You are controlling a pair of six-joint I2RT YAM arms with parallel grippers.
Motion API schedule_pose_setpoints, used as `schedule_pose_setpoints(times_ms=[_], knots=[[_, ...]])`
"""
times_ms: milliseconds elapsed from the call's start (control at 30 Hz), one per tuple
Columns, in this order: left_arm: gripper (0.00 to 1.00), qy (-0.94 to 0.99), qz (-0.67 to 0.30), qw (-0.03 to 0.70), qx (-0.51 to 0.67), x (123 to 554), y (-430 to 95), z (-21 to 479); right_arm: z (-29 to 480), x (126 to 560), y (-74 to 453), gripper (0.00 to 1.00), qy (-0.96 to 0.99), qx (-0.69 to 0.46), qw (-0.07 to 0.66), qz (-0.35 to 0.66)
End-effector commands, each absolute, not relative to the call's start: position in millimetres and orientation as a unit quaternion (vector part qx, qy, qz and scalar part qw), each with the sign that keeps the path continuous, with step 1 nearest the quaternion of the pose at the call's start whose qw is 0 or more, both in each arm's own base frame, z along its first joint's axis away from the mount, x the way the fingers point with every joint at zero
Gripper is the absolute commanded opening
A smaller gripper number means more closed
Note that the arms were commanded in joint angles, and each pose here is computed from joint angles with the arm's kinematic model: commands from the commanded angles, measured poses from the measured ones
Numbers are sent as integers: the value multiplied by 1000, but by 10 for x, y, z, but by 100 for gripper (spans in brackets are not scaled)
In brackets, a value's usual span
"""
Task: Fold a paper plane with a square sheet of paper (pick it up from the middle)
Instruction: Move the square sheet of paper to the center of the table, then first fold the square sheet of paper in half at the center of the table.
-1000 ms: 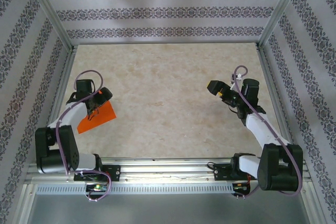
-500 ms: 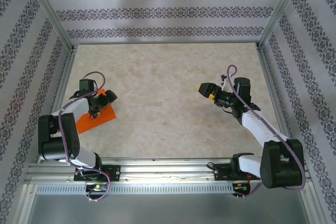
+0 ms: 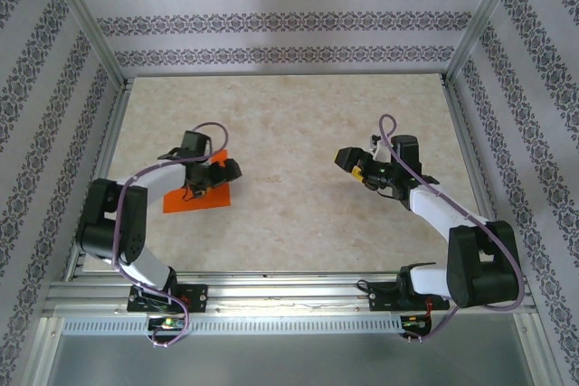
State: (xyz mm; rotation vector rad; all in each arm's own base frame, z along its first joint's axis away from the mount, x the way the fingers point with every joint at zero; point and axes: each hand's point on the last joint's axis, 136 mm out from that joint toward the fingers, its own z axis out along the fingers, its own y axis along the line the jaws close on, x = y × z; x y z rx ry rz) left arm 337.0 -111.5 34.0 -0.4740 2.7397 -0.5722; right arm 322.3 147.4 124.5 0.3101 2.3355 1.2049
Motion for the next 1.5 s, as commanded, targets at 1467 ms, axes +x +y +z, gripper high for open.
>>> schedule_pose_setpoints(times_ms=[1467], knots=[[96,996,-44,72,33,3286,-2372,621,996,2875,1918,98,926,32,186,327]])
